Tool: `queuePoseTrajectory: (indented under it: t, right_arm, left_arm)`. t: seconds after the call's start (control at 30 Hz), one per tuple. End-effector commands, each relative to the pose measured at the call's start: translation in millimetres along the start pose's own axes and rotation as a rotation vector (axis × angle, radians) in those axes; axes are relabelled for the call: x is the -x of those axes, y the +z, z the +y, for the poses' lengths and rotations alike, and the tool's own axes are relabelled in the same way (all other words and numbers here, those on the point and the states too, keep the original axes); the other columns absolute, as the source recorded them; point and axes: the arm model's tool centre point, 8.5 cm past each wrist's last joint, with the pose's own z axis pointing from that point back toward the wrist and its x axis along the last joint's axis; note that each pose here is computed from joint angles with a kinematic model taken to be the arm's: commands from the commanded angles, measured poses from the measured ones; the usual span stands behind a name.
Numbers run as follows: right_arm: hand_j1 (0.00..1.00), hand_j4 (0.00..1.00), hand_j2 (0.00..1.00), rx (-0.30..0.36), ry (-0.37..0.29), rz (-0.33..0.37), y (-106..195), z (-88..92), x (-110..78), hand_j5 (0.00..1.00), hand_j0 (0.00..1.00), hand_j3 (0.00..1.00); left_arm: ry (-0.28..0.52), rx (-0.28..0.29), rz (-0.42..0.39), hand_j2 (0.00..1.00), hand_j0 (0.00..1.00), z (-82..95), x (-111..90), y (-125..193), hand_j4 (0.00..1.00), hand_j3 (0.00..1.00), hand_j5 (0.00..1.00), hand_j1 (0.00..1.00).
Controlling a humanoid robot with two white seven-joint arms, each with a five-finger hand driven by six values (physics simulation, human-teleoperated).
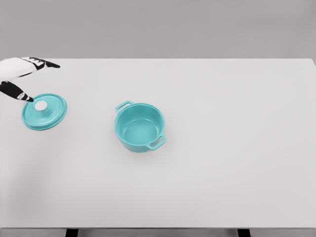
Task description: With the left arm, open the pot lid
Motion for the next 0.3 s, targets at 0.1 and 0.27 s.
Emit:
queuePoseTrajectory:
  t: [0.1,0.27]
  right_arm:
    - [1.0,1.0,1.0,0.0,0.0,0.0,0.0,0.0,0.1,1.0,1.0,1.0]
    - [1.0,1.0,1.0,0.0,0.0,0.0,0.0,0.0,0.1,1.0,1.0,1.0]
  left_arm:
    - [0.015,-0.019,-0.007,1.0,1.0,2.3,-0.8,-0.1,1.0,1.0,1.0,1.0]
    - [0.015,-0.024,-0.012,1.0,1.0,3.7,-2.0,-0.1,1.0,1.0,1.0,1.0]
